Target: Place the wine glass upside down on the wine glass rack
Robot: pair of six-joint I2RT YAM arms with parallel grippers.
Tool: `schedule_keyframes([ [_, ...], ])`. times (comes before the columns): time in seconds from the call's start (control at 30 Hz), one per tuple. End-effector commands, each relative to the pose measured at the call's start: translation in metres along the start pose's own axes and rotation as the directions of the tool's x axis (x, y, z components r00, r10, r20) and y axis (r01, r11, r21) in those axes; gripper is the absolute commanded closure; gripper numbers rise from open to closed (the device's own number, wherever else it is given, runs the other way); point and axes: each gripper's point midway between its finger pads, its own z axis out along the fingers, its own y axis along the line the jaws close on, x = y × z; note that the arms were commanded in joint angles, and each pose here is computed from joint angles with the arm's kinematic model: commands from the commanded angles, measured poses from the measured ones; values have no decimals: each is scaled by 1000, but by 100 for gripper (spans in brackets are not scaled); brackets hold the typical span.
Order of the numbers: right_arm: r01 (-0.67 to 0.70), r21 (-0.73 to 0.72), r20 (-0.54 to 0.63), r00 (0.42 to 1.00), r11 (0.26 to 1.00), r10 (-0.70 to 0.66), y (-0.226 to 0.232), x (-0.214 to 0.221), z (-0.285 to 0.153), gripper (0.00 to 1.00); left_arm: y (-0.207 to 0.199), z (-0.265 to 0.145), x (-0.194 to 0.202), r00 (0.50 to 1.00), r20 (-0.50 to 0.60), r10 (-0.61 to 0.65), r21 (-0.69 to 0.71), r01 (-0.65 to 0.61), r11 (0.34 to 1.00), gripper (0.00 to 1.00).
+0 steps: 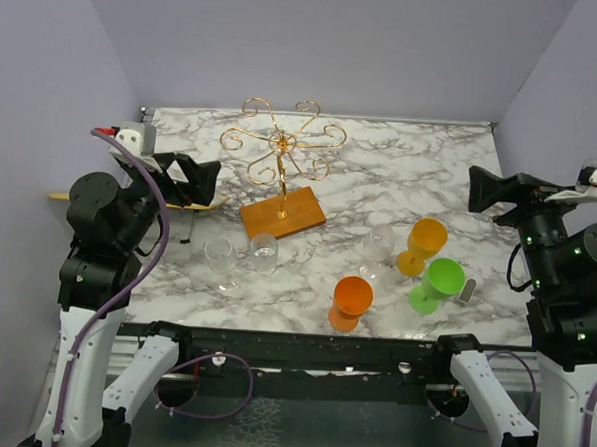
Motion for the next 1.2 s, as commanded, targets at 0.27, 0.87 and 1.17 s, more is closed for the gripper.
schedule_keyframes([
  [0.27, -124, -342, -383, 924, 932, -17, 50, 118, 25, 0, -25, 22, 54, 996, -23, -81, 203, 84, 976, 1],
  [0.87, -72, -321, -729, 655, 944, -198, 104, 237, 33, 21, 2, 51, 83, 975, -39, -217, 67, 220, 973, 1],
  [1.17, -93, -457, -699, 652, 885, -292, 178, 270, 10, 34, 20, 45, 80, 974, -12, -226, -41, 226, 973, 1],
])
